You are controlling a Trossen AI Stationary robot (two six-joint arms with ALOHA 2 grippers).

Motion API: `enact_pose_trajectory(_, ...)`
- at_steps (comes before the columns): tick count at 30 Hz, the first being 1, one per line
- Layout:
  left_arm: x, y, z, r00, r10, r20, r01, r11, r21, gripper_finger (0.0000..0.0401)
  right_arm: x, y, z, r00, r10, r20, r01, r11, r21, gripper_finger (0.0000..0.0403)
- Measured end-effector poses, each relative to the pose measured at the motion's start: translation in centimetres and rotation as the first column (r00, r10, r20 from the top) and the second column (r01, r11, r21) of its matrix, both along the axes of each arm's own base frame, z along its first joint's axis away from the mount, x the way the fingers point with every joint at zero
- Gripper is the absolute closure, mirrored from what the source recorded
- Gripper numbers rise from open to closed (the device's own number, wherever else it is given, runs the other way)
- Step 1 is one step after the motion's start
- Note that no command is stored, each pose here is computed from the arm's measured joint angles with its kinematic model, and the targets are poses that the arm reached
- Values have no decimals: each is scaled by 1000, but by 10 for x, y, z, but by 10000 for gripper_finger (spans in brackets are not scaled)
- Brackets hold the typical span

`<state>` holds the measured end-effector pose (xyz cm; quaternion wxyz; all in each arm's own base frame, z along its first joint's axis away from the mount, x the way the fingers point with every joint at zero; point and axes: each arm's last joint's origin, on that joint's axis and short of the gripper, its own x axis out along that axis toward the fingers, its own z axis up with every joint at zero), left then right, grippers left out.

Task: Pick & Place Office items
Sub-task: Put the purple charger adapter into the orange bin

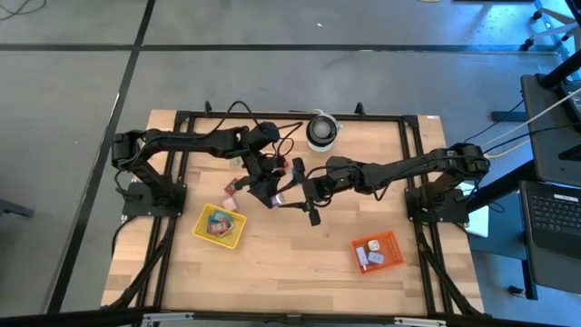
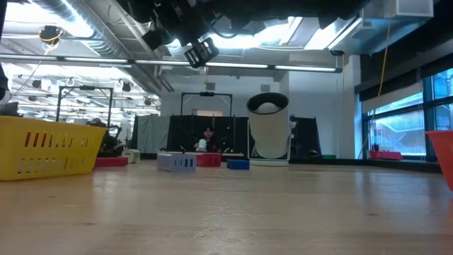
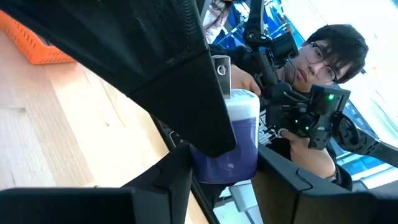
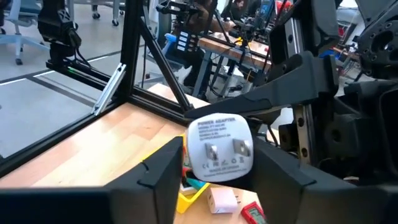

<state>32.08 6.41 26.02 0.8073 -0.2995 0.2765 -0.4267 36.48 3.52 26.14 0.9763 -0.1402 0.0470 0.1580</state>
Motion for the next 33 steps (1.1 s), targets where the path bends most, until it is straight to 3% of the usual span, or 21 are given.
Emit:
enact_pose_trajectory(4,0,0,0,1000,-4,0,4,1000,-3,264,0,0,0,1000,16,-1,-16,1000,-5,269)
enact_pose_trajectory(14,0,0,0,1000,-1,-2,1,1000,-3,260,0,1,0,999,33,4,-33,999,-22,271)
enact_pose_trajectory(25,0,1,0,1000,15,-9,-15,1000,4,193,-2,2,2,998,69,9,-69,997,-32,271)
enact_pose_trajectory(33,-1,5,0,1000,3,10,-3,1000,-7,170,-10,-3,17,997,60,53,-57,997,-48,271)
